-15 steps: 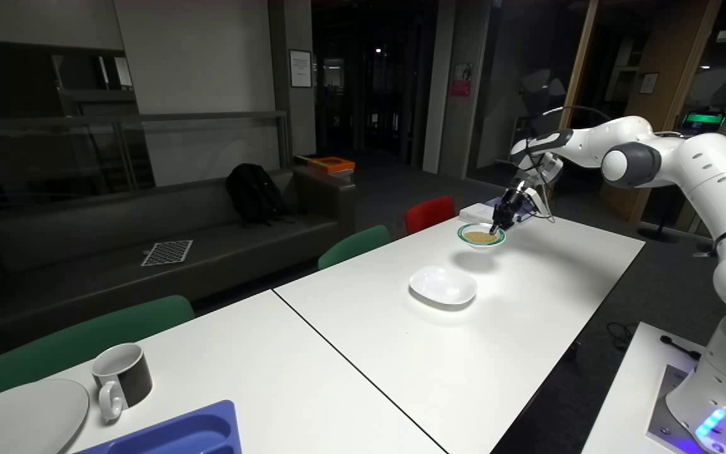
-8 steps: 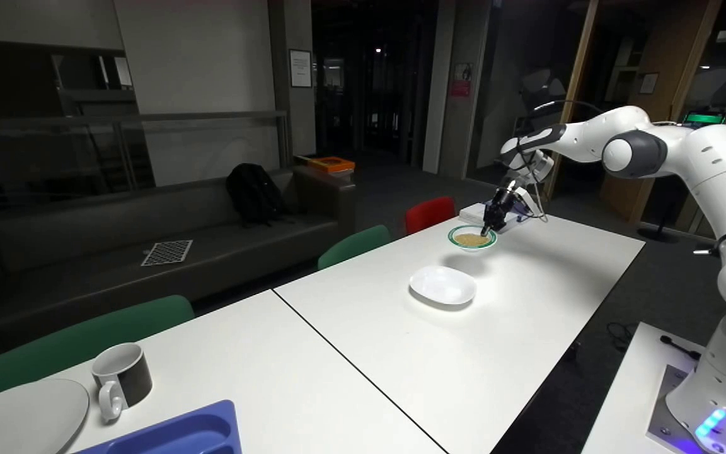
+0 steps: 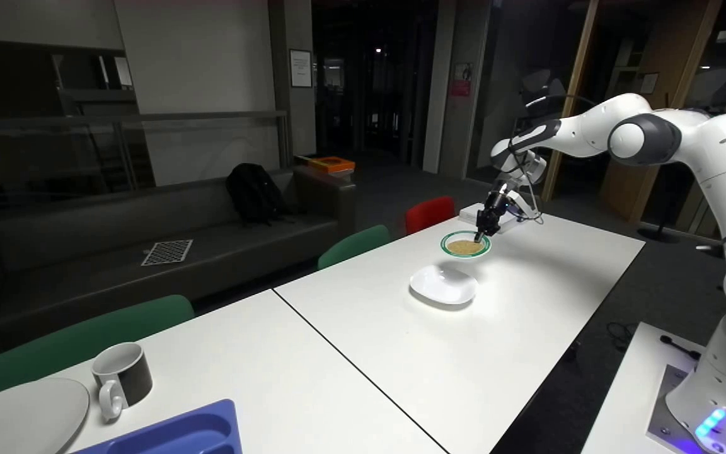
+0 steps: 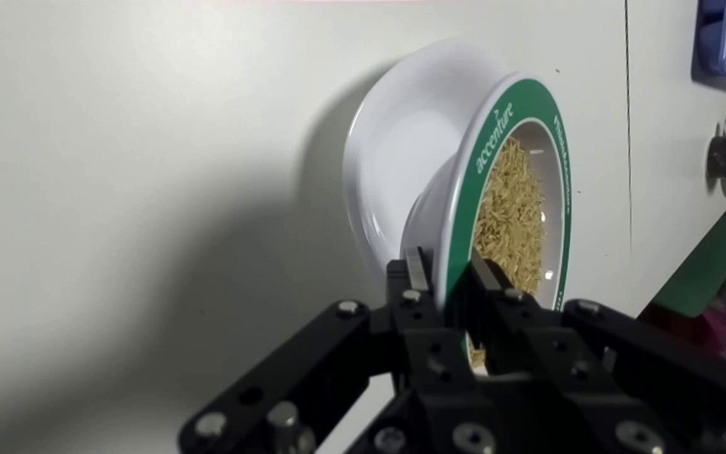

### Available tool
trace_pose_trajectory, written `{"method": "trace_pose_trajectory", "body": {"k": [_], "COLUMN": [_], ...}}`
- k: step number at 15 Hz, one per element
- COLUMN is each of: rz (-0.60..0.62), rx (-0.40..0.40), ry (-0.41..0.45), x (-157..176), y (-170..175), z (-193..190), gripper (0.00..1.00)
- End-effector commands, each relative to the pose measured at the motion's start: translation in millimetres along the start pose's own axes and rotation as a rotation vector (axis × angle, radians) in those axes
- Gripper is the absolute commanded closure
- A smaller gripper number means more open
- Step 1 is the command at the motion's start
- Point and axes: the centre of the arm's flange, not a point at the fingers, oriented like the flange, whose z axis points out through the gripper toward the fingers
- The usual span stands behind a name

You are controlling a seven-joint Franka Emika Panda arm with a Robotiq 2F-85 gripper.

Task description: Pick up the bowl and pour some of its contents on the plate

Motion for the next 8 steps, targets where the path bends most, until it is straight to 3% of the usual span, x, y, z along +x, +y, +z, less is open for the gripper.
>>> {"method": "trace_pose_trajectory", "body": {"k": [1,8], "rz": [0.019,0.033], "rx": [-0.039,-0.079], "ry": [0.020,0.021], "x": [-36.5,-49.6], "y": [-22.8,-21.5], "z": [-0.2,7.7], "gripper": [0.96,0.96]}}
